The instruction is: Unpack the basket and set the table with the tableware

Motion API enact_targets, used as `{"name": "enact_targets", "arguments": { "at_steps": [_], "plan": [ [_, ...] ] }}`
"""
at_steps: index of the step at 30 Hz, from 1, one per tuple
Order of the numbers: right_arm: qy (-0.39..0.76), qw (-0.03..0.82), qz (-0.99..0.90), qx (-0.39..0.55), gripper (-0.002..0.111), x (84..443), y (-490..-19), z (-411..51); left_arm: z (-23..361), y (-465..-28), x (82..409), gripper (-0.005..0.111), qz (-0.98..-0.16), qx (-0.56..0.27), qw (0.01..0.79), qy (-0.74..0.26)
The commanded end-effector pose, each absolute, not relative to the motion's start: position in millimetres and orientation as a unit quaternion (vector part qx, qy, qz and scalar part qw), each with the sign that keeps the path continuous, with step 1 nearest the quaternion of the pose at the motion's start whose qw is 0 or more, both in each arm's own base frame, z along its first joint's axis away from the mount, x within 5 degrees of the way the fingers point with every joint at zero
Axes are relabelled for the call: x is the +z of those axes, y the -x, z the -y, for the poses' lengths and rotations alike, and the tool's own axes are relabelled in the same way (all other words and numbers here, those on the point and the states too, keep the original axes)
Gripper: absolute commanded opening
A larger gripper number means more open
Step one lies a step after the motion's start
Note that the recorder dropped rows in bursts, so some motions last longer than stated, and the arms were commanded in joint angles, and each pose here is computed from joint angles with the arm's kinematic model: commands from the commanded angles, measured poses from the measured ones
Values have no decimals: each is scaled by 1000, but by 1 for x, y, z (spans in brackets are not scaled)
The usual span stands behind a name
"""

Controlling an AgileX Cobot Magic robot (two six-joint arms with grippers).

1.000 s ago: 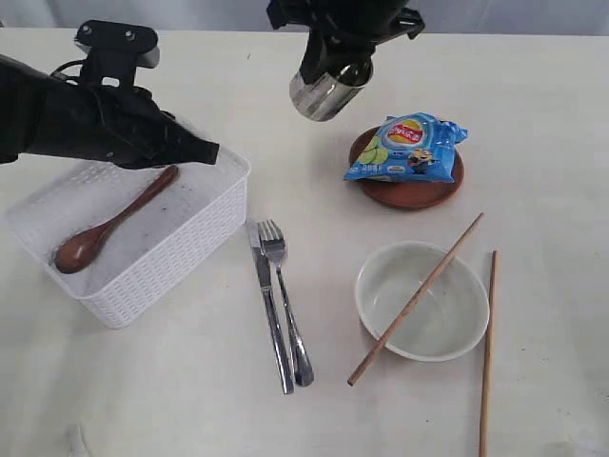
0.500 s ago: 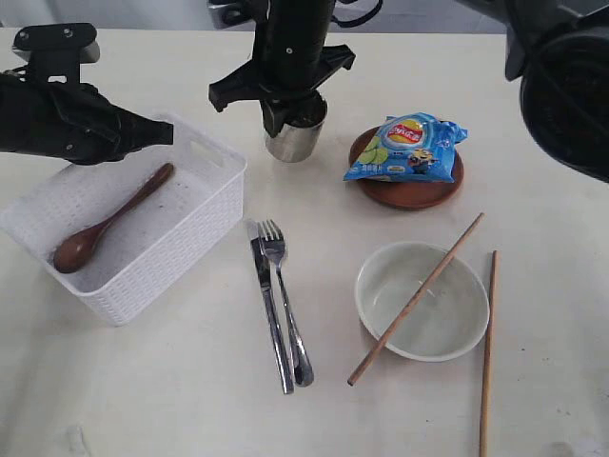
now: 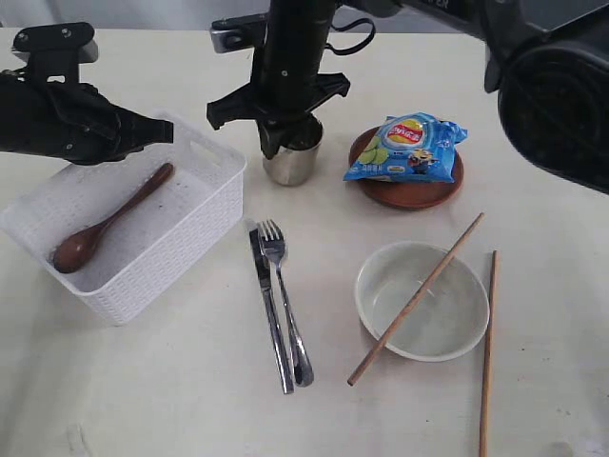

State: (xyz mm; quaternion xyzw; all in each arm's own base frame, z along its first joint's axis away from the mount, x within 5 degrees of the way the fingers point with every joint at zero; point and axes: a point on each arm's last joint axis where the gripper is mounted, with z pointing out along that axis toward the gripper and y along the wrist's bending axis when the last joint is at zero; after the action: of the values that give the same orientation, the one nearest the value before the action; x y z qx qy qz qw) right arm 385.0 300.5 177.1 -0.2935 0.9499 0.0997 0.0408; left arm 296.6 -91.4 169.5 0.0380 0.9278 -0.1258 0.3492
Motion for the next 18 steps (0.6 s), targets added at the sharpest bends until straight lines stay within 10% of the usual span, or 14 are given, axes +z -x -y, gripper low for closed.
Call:
{"name": "enact_targets", "arguments": {
  "at_steps": [1,5,18],
  "plan": [
    [295,42,-949,107,39,180,-385,-301,91,-295,170,0,-928,-129,348,-31],
    [292,73,-949,91,54,200,-387,-297,91,-295,170,0,-928,-129,348,-30],
    [247,177,-949,85,54,312,-357,-252,91,-295,170,0,-928,-129,348,-30]
  ]
}}
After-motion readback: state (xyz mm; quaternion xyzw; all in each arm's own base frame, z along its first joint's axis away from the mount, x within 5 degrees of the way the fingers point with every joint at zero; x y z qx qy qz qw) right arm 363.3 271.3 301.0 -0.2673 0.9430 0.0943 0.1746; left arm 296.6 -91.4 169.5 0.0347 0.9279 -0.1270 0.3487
